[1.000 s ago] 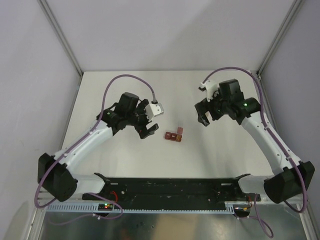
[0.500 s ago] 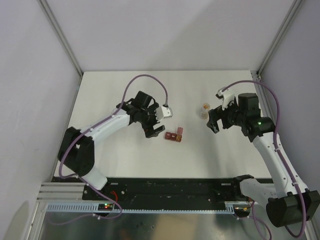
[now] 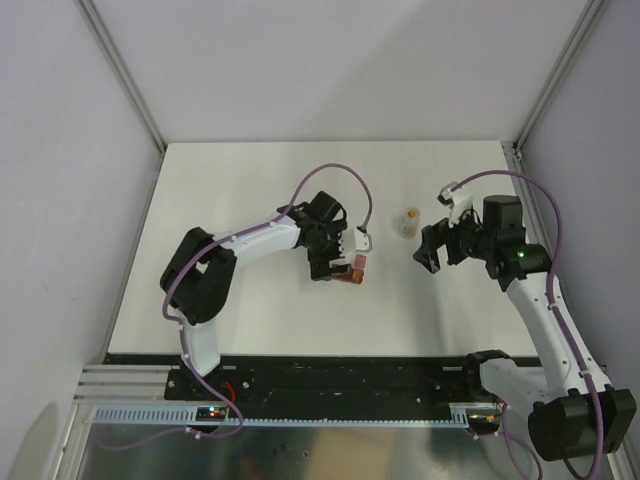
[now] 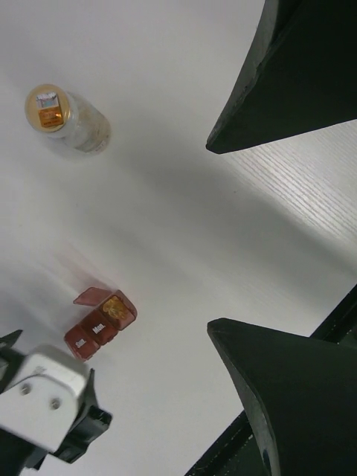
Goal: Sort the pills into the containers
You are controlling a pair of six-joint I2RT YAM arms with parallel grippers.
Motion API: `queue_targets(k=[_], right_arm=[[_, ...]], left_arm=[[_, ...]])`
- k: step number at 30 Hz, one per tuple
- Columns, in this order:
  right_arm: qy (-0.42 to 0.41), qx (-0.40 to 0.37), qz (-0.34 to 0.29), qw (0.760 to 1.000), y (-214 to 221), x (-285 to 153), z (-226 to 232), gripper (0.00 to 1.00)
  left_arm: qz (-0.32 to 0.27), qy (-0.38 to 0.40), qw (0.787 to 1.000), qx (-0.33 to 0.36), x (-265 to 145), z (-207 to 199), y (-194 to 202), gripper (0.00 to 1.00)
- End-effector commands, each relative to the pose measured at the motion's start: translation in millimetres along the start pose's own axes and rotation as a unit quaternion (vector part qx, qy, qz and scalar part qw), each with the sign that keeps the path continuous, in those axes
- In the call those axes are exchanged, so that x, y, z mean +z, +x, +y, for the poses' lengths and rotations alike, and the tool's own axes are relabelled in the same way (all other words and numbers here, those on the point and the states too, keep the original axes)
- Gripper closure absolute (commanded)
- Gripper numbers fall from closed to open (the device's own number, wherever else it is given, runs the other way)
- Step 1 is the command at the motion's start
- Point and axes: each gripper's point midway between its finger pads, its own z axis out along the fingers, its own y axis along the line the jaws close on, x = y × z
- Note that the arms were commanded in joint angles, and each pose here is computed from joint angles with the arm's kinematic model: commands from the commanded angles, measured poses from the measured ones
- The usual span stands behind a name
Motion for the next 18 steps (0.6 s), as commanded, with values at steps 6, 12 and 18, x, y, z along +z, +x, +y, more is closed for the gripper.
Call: queue_targets(k=[6,12,18], right_arm=[[0.004,-0.003,-0.046,0.999,-14.2,-12.4,-5.7,0.00],[0.000,0.009,-0.046,0.999,-10.8,-14.7,-8.5,0.01],[-0.008,0.015,-0.046,0.999,-9.4,-15.6,-9.0,0.01]], left_arm=[[0.016,0.001,0.998,0.063,22.7,-1.4,-15.0,0.00],[0.020,0.002,0.998,0.067,30.5,-1.0,-19.3,0.07],[0.028,0.007,0.997,0.070,33.6,-5.8,-15.6,0.26]])
